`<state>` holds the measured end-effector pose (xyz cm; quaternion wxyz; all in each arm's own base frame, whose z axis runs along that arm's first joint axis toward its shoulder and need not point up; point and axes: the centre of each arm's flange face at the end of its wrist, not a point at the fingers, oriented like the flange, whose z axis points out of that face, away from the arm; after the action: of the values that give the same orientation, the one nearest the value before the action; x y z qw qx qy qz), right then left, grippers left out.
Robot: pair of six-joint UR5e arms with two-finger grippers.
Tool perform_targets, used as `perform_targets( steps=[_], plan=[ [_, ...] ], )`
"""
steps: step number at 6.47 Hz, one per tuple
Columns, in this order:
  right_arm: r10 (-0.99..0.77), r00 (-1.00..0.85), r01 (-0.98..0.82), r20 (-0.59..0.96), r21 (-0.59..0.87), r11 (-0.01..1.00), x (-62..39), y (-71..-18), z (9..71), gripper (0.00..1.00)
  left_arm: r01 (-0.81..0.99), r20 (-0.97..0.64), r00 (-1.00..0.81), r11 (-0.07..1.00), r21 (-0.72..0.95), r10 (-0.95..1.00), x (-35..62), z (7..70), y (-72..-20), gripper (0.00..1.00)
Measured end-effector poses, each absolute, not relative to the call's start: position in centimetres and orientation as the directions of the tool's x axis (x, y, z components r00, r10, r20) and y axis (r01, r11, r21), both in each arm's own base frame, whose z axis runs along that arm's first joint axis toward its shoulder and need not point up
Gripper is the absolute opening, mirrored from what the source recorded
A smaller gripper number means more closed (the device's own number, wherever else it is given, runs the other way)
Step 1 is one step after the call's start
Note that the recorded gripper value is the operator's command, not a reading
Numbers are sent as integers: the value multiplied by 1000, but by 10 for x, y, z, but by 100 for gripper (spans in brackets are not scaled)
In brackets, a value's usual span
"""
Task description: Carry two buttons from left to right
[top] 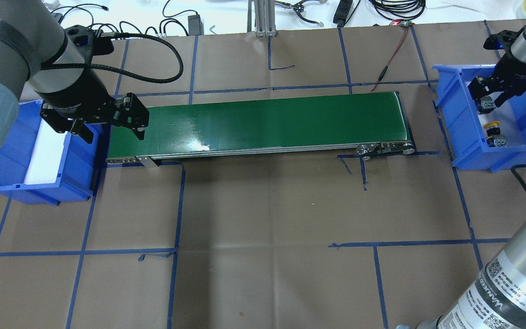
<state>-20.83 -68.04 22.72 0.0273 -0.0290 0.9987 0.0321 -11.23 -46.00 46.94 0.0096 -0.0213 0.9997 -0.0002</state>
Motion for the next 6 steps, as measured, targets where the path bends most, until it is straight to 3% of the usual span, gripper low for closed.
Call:
perform_targets(
  steps=[3,6],
  plan=[
    [-61,-998,-62,-23,13,998,-208,-679,282,100,-43,-19,-999,999,-2,-43,-112,470,-460,100],
    [7,-1000,8,-8,-16,1000,-176,-644,398,100,-43,-19,-999,999,-2,-43,-112,470,-460,100]
  ],
)
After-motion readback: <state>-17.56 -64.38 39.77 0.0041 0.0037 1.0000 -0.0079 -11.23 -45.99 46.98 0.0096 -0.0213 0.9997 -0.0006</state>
